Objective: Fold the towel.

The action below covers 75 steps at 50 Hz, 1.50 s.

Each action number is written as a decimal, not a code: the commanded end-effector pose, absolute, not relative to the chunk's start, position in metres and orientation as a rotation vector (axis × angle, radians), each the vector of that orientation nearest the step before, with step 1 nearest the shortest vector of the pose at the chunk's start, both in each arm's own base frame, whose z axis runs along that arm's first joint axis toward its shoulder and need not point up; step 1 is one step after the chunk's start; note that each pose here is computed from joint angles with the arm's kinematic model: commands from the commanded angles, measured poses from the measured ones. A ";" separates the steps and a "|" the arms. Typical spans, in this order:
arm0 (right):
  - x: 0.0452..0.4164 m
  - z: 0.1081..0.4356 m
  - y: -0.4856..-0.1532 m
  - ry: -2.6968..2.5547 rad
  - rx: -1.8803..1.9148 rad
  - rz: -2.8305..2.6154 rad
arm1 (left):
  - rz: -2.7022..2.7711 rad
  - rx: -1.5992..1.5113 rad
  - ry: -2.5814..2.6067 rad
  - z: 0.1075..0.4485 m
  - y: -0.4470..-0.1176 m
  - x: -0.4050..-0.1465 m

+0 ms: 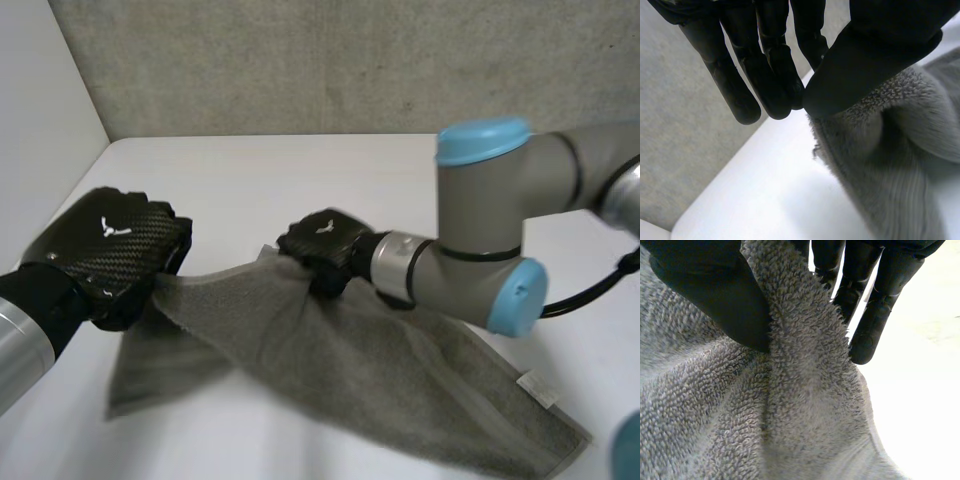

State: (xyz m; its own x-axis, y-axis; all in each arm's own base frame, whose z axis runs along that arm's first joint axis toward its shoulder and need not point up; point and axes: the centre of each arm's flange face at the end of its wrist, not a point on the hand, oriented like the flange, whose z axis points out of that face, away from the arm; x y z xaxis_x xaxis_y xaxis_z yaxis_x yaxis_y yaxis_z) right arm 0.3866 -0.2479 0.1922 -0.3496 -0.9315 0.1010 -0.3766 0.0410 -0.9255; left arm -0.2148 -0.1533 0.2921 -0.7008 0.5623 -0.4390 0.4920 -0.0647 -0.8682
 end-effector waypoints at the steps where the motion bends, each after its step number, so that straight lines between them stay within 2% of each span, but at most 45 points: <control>1: 0.340 0.228 -0.255 1.831 -1.278 -1.442 | 1.793 -1.199 -2.199 0.266 -0.165 -0.216; 11: 0.298 0.223 -0.241 1.980 -1.266 -1.383 | 1.694 -1.218 -2.248 0.241 -0.178 -0.221; 16: 0.294 0.218 -0.229 2.022 -1.270 -1.287 | 1.585 -1.238 -2.298 0.221 -0.182 -0.225; 30: 0.291 0.211 -0.225 2.034 -1.374 -1.266 | 1.459 -1.267 -2.336 0.193 -0.188 -0.232; 48: 0.284 0.224 -0.241 2.044 -1.359 -1.366 | 1.481 -1.263 -2.330 0.196 -0.191 -0.233; 59: 0.283 0.209 -0.248 2.077 -1.354 -1.323 | 1.484 -1.265 -2.324 0.196 -0.190 -0.233; 68: 0.280 0.213 -0.260 2.092 -1.337 -1.410 | 1.443 -1.272 -2.338 0.186 -0.192 -0.235; 72: 0.286 0.223 -0.272 2.021 -1.375 -1.560 | 1.498 -1.267 -2.320 0.178 -0.215 -0.243; 75: 0.293 0.234 -0.286 1.927 -1.450 -1.723 | 1.654 -1.239 -2.271 0.195 -0.244 -0.254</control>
